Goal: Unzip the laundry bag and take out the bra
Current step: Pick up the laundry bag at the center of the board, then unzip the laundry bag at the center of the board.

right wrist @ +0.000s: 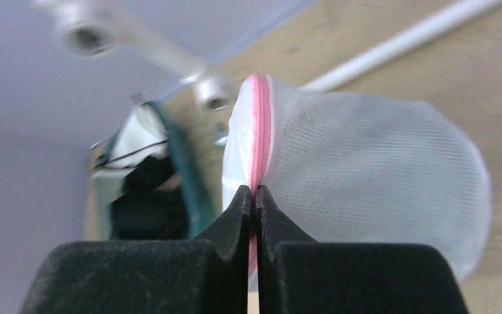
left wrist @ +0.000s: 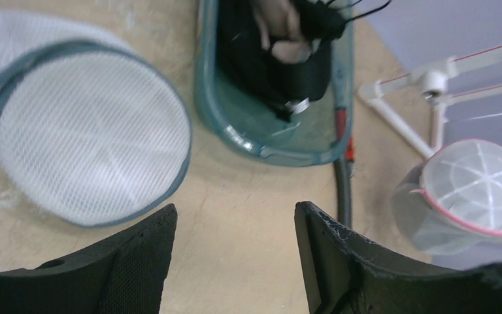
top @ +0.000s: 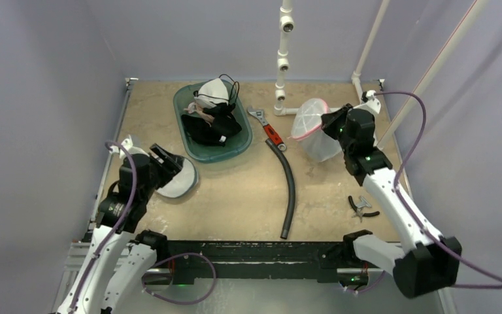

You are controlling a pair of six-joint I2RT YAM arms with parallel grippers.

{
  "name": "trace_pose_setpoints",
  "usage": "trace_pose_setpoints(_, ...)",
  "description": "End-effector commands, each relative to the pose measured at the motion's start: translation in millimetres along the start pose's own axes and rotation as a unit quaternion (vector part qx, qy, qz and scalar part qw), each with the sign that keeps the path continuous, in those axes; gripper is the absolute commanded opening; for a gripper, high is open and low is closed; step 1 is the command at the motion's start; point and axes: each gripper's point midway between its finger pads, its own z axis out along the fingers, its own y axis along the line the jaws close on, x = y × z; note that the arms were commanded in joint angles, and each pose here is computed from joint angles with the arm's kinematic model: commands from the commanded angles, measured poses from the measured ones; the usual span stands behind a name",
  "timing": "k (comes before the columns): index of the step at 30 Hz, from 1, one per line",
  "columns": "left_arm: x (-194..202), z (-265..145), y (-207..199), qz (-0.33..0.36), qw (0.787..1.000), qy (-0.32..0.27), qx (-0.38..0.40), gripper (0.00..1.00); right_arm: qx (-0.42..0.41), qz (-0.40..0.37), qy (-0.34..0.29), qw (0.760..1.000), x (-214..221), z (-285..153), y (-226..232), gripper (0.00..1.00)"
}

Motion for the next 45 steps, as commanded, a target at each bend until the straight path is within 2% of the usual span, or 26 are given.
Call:
trace_pose_setpoints(1,-55,-28,-37,0.023,0.995,-0.084,0.044,0.65,-0.11,-0.059,0.011,0.992,-8,-65,67,0.0)
trace_pose_setpoints(5,-62,-37,-56,0.061,0.99,-0.091,0.088,0.65,-0.205,-0.115,0.084,0.968,25,-118,96,0.0)
trace_pose_setpoints(8,-56,-47,-79,0.101,0.979,-0.081,0.16,0.68,-0.271,-0.144,0.147,0.94,56,-150,106,0.0)
trace_pose_setpoints(11,-43,-60,-105,0.125,0.958,-0.062,0.252,0.74,-0.368,-0.146,0.214,0.893,92,-179,118,0.0)
trace_pose_setpoints(14,-17,-78,-128,0.16,0.922,-0.019,0.353,0.74,-0.439,-0.126,0.26,0.851,119,-201,120,0.0)
trace_pose_setpoints(16,-1,-84,-129,0.177,0.906,0.007,0.384,0.74,-0.468,-0.111,0.277,0.832,130,-208,121,0.0)
trace_pose_setpoints(18,8,-85,-123,0.189,0.9,0.018,0.392,0.74,-0.476,-0.1,0.297,0.822,141,-208,119,0.0)
trace_pose_setpoints(24,30,-73,-102,0.196,0.905,0.047,0.375,0.74,-0.423,-0.09,0.345,0.833,181,-176,95,0.0)
trace_pose_setpoints(31,63,-57,-94,0.15,0.902,0.123,0.386,0.74,-0.377,-0.135,0.34,0.851,201,-139,77,0.0)
trace_pose_setpoints(35,84,-61,-87,0.089,0.897,0.154,0.405,0.74,-0.411,-0.134,0.338,0.836,199,-146,80,0.0)
trace_pose_setpoints(40,104,-67,-81,0.029,0.886,0.17,0.43,0.76,-0.459,-0.087,0.342,0.815,189,-162,87,0.0)
trace_pose_setpoints(45,127,-56,-84,0.011,0.882,0.209,0.421,0.77,-0.468,-0.069,0.343,0.811,185,-161,89,0.0)
